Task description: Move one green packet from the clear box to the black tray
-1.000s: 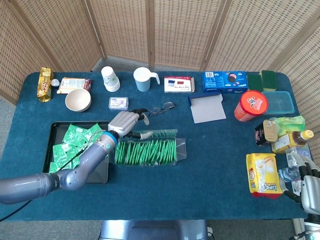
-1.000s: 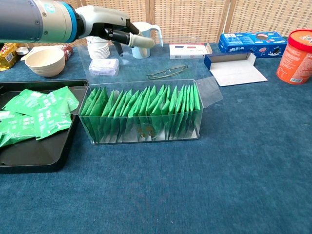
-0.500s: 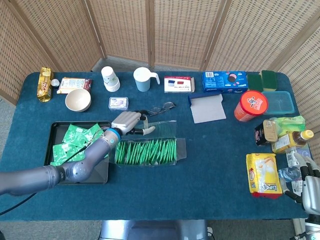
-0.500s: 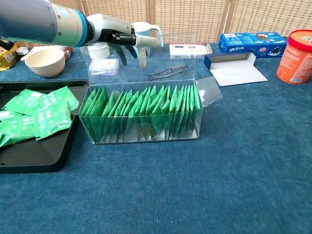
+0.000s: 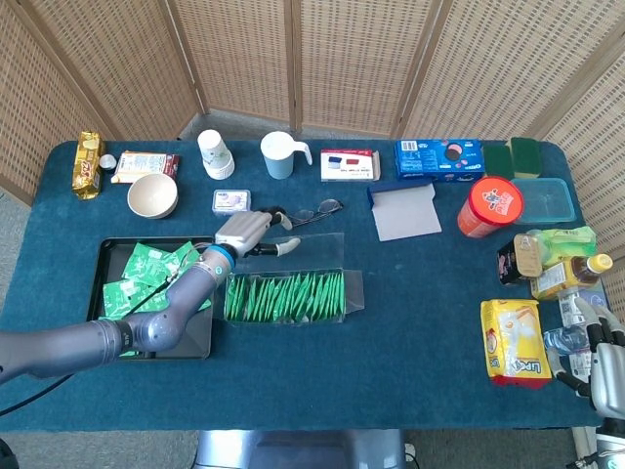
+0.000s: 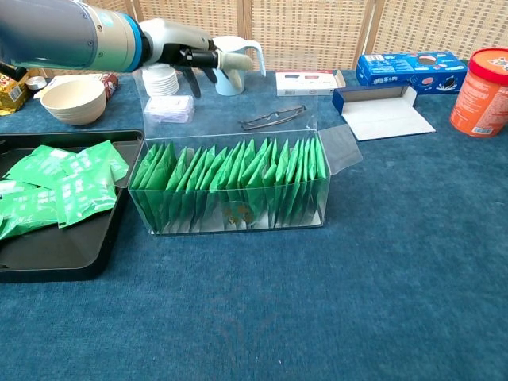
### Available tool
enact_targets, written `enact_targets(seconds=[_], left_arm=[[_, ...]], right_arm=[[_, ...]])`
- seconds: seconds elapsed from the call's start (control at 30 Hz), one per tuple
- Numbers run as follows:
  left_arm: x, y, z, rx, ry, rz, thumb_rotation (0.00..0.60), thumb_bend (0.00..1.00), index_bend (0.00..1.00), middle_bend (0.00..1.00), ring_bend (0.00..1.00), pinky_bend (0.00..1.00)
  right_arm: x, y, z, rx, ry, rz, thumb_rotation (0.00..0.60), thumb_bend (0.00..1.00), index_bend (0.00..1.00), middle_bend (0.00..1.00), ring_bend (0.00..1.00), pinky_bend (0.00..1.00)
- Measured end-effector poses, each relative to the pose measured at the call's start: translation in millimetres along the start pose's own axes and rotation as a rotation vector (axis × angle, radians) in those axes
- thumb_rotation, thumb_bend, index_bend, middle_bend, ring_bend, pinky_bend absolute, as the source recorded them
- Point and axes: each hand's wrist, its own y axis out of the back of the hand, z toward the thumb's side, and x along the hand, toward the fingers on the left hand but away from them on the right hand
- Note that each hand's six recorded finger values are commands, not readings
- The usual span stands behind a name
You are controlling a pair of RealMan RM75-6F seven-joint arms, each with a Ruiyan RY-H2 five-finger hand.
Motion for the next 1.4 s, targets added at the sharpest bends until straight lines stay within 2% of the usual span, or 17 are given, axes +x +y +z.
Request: enact_targets(seconds=[0.13, 0.33, 0.77, 0.87, 1.0, 1.03, 1.1, 1.13, 1.17, 1.2, 1.23, 1.4], left_arm=[[-0.5, 5.4, -1.0, 0.054, -0.007, 0.053, 0.074, 0.24, 0.21, 0.08, 0.07, 0.23], [-1.5, 2.9, -7.2, 0.195, -0.003, 0.106, 0.069, 0.24, 0.21, 0.07, 0.04, 0.23], [-2.6, -6.3, -14.3, 0.368, 0.014, 0.118, 0.069, 0.24, 0.2, 0.04, 0.0, 0.23], [-3.6, -1.4, -13.3, 0.416, 0.017, 0.153, 0.069, 0.24, 0.19, 0.04, 0.0, 0.23], [-10.9, 10.9, -5.1, 0.417, -0.005, 0.225, 0.077, 0.24, 0.19, 0.04, 0.0, 0.22], [-13.7, 13.4, -1.9, 0.417, -0.018, 0.239, 0.115, 0.24, 0.19, 0.04, 0.0, 0.21], [-22.0, 17.6, 6.8, 0.424, -0.064, 0.266, 0.334, 0.24, 0.19, 0.04, 0.0, 0.2], [-26.3, 19.1, 10.7, 0.432, -0.088, 0.275, 0.387, 0.24, 0.19, 0.04, 0.0, 0.2], [-32.4, 20.7, 15.9, 0.443, -0.122, 0.286, 0.514, 0.24, 0.19, 0.04, 0.0, 0.2], [-37.3, 21.5, 19.8, 0.45, -0.149, 0.292, 0.576, 0.24, 0.19, 0.04, 0.0, 0.19], [-42.4, 21.8, 23.3, 0.456, -0.177, 0.295, 0.597, 0.24, 0.19, 0.04, 0.0, 0.19], [-68.0, 12.5, 33.8, 0.502, -0.305, 0.264, 0.6, 0.24, 0.21, 0.02, 0.0, 0.19]], right_arm=[[0.1, -0.4, 0.7, -0.001, 0.002, 0.001, 0.511, 0.39, 0.11, 0.19, 0.12, 0.19], [0.7, 0.0, 0.4, -0.001, 0.001, -0.001, 0.51, 0.39, 0.11, 0.19, 0.12, 0.19], [1.6, 0.9, 0.1, -0.004, 0.002, -0.006, 0.51, 0.39, 0.11, 0.19, 0.12, 0.19], [2.2, 1.8, -0.6, -0.004, 0.0, -0.008, 0.509, 0.39, 0.11, 0.19, 0.12, 0.19], [2.9, 2.4, -1.9, -0.005, -0.003, -0.009, 0.51, 0.39, 0.11, 0.19, 0.12, 0.19], [2.9, 2.3, -2.2, -0.005, -0.003, -0.009, 0.51, 0.39, 0.11, 0.19, 0.12, 0.19], [2.5, 0.8, -1.7, -0.007, -0.002, -0.005, 0.51, 0.39, 0.11, 0.19, 0.12, 0.19], [2.2, 0.0, -1.2, -0.007, -0.001, -0.003, 0.51, 0.39, 0.11, 0.19, 0.12, 0.19], [1.9, -0.7, -0.6, -0.007, 0.0, -0.001, 0.509, 0.39, 0.11, 0.19, 0.12, 0.19], [1.7, -1.1, -0.2, -0.007, 0.002, -0.001, 0.509, 0.39, 0.11, 0.19, 0.12, 0.19], [1.4, -1.5, 0.3, -0.007, 0.003, 0.0, 0.509, 0.39, 0.11, 0.19, 0.12, 0.19], [0.4, -3.3, 2.1, -0.008, 0.007, 0.003, 0.511, 0.39, 0.11, 0.19, 0.12, 0.19]])
